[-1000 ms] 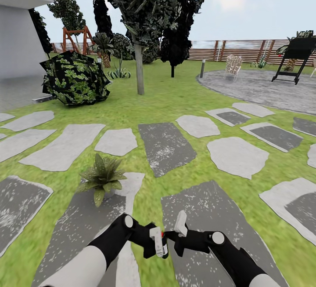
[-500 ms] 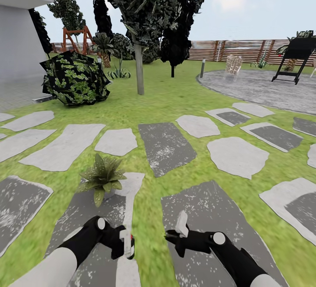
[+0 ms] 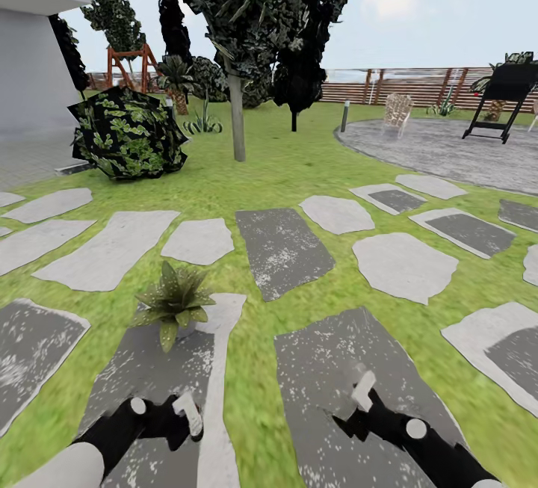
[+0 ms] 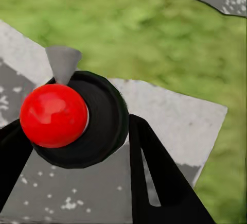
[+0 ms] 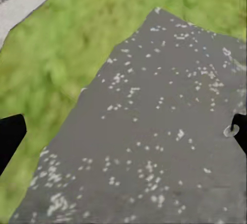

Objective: Pick up the pesticide atomizer in the garden and spray insectifuge to fully cover both potted plants in the garden.

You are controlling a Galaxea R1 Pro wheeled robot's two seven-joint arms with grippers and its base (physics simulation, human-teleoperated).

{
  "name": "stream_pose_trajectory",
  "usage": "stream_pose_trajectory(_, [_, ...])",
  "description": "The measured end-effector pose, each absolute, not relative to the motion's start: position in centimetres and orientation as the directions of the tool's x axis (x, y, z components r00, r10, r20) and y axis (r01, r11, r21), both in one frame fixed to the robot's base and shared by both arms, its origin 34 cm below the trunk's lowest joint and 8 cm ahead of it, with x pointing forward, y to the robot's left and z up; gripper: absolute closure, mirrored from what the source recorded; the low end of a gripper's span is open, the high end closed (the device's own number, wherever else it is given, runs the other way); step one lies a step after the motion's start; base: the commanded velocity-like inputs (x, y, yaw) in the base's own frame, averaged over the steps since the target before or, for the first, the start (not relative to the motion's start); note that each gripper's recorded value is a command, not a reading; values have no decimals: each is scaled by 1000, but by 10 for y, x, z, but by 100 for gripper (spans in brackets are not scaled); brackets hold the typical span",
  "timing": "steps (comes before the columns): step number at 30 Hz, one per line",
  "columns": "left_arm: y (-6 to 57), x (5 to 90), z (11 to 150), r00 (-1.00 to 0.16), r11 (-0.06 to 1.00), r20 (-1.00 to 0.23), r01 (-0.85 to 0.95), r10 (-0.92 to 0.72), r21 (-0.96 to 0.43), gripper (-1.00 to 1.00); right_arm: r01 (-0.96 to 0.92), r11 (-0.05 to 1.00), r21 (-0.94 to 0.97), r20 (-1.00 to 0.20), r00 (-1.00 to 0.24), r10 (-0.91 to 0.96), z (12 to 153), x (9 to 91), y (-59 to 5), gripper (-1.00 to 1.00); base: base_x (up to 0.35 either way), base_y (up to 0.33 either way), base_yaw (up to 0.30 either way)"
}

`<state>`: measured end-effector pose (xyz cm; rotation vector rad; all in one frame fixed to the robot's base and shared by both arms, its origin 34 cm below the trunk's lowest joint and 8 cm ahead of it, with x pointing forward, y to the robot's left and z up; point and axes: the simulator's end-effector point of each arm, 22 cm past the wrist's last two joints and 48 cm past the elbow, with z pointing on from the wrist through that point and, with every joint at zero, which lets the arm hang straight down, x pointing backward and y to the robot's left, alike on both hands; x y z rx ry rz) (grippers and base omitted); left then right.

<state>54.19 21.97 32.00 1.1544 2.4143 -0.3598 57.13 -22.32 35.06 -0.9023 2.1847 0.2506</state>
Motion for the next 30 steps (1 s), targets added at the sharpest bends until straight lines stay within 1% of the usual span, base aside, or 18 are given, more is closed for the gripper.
stream_pose_trajectory(2, [228,543,313,-648,729,-511,682,565,-60,100,-590,797,-129,-627,-574,-527,316,547,-266,-100,0,0,0])
stream_pose_trajectory(3, [231,542,309,-681,767,-515,638,521,-68,100,-555,821,-136,-600,-613,-514,306,537,-280,-100,0,0,0])
stream_pose_trajectory(4, [236,536,302,-722,816,-517,573,460,-75,100,-491,861,-135,-578,-666,-471,295,525,-295,-100,0,0,0])
stream_pose_trajectory(5, [243,534,297,-750,861,-528,504,398,-66,100,-406,906,-119,-576,-715,-396,288,516,-306,-100,0,0,0])
stream_pose_trajectory(8, [265,531,289,-771,935,-566,355,292,-1,100,-180,981,-71,-598,-779,-187,280,499,-334,-100,0,0,0])
stream_pose_trajectory(10, [283,520,282,-782,959,-566,280,260,54,100,-60,997,-53,-617,-783,-79,279,492,-351,-100,0,0,0])
stream_pose_trajectory(12, [295,500,273,-799,969,-552,232,238,82,100,-9,999,-50,-636,-771,-38,281,491,-360,-100,0,0,0])
stream_pose_trajectory(14, [296,490,270,-801,975,-558,208,218,82,100,14,998,-59,-644,-764,-28,283,491,-366,-100,0,0,0])
stream_pose_trajectory(17, [282,478,265,-803,980,-564,192,192,60,100,104,984,-144,-650,-760,-15,286,489,-391,-100,0,0,0])
stream_pose_trajectory(21, [273,471,261,-819,991,-560,135,124,21,100,129,980,-151,-651,-759,-1,285,489,-385,-100,0,0,0])
stream_pose_trajectory(22, [278,471,261,-824,997,-564,75,61,-2,100,128,982,-137,-651,-759,8,283,490,-373,-100,0,0,0])
stream_pose_trajectory(26, [272,465,259,-829,996,-555,84,63,-12,100,134,982,-131,-652,-758,16,282,490,-369,-100,0,0,-14])
stream_pose_trajectory(30, [272,466,259,-828,996,-557,83,63,-11,100,150,981,-127,-655,-755,31,283,490,-371,-100,0,0,-175])
